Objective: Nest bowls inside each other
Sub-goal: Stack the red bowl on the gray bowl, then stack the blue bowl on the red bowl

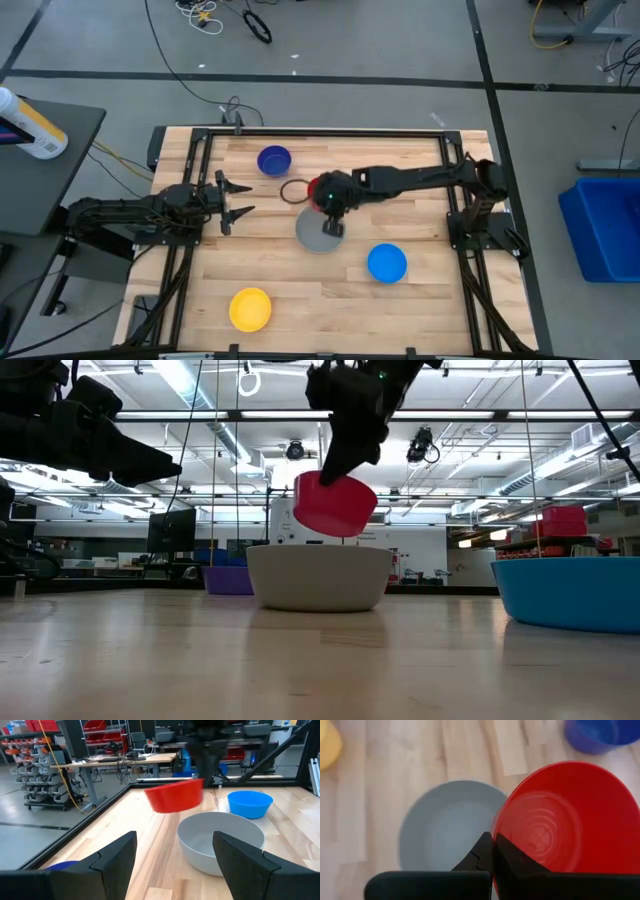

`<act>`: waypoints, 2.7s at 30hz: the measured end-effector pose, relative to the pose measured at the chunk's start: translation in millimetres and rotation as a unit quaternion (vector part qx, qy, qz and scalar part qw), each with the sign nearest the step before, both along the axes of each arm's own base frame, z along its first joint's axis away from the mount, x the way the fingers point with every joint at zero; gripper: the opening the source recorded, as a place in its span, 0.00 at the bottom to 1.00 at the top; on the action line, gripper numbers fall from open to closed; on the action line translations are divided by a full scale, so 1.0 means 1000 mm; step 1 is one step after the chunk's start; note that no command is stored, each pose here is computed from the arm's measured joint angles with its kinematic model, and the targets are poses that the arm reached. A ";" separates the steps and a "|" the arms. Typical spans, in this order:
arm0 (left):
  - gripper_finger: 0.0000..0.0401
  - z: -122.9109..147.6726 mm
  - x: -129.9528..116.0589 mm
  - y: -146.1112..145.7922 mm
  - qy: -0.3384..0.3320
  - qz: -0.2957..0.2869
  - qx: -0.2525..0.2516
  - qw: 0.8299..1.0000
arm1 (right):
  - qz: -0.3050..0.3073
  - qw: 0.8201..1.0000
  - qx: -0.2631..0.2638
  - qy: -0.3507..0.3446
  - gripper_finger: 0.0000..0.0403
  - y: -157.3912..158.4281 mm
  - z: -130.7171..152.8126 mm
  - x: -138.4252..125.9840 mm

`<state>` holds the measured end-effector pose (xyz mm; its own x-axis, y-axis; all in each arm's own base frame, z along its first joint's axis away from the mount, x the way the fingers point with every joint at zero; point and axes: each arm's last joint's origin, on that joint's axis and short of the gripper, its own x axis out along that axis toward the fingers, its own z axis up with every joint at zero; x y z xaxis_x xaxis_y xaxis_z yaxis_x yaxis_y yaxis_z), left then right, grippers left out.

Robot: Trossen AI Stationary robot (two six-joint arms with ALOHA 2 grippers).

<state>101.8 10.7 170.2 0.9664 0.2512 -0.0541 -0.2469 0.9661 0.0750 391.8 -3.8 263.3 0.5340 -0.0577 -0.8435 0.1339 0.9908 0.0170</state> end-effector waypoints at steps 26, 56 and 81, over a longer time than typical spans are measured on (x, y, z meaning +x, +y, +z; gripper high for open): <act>0.67 -0.001 0.000 0.000 0.003 0.000 -0.008 1.000 | 0.028 0.995 0.085 0.053 0.26 0.040 -0.076 0.028; 0.67 -0.002 0.000 0.000 0.010 -0.007 -0.012 1.000 | -0.162 0.969 -0.030 0.185 0.60 0.096 -0.052 -0.058; 0.67 -0.008 0.002 0.000 -0.003 -0.008 -0.011 1.000 | -0.271 0.939 0.013 0.212 0.61 0.076 -0.076 -0.157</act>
